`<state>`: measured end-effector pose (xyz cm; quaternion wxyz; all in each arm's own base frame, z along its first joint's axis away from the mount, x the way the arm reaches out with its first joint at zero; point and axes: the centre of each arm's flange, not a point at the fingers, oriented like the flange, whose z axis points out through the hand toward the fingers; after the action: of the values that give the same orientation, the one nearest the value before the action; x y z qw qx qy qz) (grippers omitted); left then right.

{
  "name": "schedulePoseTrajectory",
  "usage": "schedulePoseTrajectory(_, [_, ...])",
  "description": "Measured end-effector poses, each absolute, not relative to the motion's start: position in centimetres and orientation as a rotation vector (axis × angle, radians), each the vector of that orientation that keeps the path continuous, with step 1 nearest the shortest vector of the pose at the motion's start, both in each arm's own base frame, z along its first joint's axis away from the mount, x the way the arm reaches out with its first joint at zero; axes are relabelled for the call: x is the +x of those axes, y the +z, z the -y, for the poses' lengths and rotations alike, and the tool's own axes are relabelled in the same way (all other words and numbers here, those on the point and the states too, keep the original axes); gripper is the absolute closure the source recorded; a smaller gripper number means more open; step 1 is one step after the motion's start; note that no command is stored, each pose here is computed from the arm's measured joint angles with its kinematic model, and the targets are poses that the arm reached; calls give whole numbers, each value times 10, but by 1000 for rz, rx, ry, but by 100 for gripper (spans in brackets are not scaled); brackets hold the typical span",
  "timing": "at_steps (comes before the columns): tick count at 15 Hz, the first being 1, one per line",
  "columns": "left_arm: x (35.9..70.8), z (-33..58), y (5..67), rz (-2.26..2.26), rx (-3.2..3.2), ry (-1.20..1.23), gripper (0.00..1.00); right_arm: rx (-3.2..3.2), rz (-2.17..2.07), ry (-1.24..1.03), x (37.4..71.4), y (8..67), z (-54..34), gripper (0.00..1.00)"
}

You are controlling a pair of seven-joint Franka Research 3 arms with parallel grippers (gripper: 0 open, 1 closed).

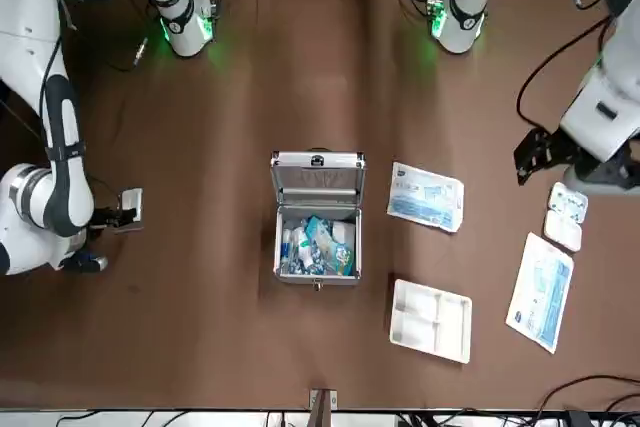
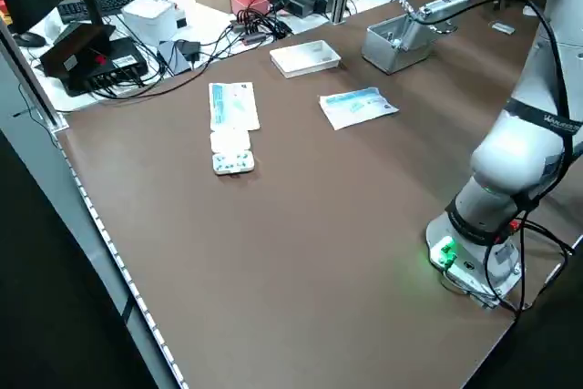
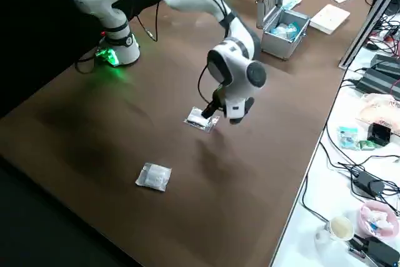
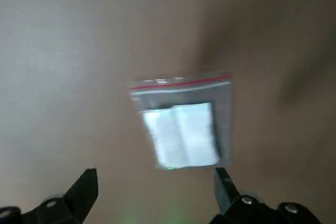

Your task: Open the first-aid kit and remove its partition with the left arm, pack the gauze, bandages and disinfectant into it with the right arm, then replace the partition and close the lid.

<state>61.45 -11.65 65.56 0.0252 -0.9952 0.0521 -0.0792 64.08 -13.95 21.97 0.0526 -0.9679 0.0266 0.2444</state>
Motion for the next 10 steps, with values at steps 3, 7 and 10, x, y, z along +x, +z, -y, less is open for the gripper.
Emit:
schedulePoseTrajectory(3, [609, 96, 662, -184, -3094, -219, 1, -2971, -59, 781, 625, 183, 148, 5])
schedulePoseTrajectory(7, [608, 75, 662, -159, -3128, -209, 0, -2961, -24, 832, 615, 165, 134, 11])
schedulePoseTrajectory(10, [608, 79, 659, -167, -3132, -197, 0, -2965, -9, 828, 617, 165, 129, 14])
